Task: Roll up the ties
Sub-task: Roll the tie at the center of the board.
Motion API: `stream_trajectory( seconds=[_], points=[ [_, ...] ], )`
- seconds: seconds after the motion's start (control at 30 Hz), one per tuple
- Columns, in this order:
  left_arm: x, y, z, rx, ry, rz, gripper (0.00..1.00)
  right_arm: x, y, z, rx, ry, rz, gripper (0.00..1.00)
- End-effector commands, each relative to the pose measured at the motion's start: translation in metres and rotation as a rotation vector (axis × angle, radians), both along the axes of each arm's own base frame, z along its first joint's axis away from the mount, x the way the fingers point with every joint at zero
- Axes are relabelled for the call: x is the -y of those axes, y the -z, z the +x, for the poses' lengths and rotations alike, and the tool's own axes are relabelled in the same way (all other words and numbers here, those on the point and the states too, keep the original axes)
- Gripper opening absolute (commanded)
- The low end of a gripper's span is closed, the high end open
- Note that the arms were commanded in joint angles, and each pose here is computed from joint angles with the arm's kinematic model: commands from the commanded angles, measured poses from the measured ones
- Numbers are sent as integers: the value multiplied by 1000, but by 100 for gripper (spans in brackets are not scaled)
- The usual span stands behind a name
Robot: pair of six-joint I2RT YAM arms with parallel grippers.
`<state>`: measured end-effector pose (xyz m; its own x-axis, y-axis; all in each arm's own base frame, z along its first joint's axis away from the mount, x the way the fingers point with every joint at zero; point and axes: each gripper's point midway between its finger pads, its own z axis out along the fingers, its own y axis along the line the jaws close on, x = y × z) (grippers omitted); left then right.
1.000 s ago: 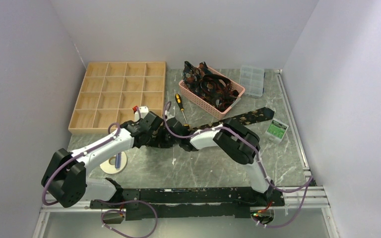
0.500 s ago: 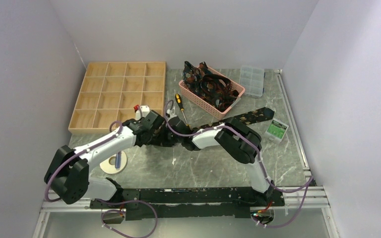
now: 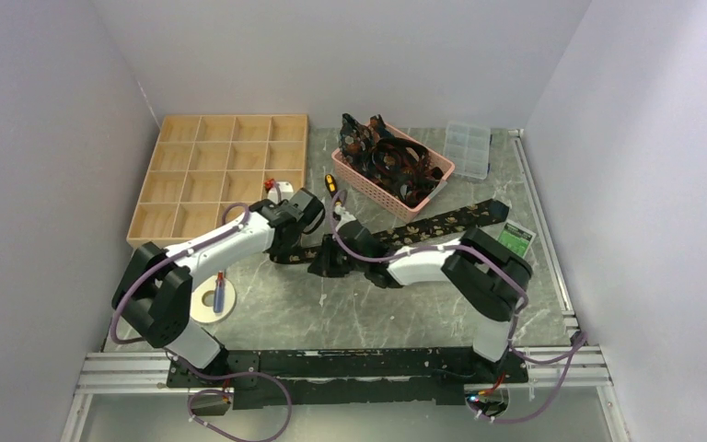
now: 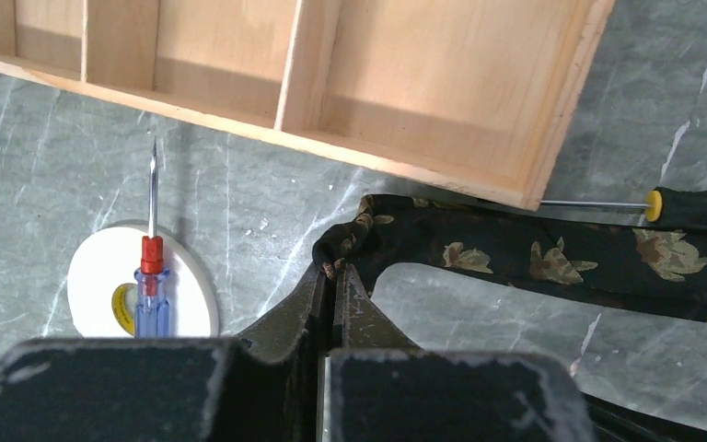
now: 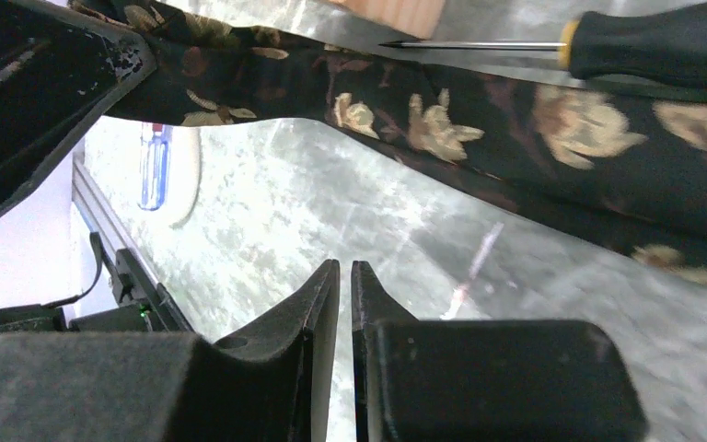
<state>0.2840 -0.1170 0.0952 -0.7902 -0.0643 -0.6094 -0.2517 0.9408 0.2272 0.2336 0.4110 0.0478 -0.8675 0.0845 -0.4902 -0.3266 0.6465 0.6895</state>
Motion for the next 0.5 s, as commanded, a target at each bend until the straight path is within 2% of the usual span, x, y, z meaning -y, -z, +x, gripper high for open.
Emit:
stream_trajectory(
  seconds=[0.0, 0.27, 0.47],
  points=[
    [10, -4, 4, 5, 15, 24, 3, 31, -7, 10, 77, 60, -31, 15],
    [36, 10, 1, -27, 66, 34, 3, 85, 15, 5, 49, 143, -78, 16],
    [56, 17, 7, -50, 122, 25, 3, 98, 14, 5, 56, 165, -78, 16]
  ],
)
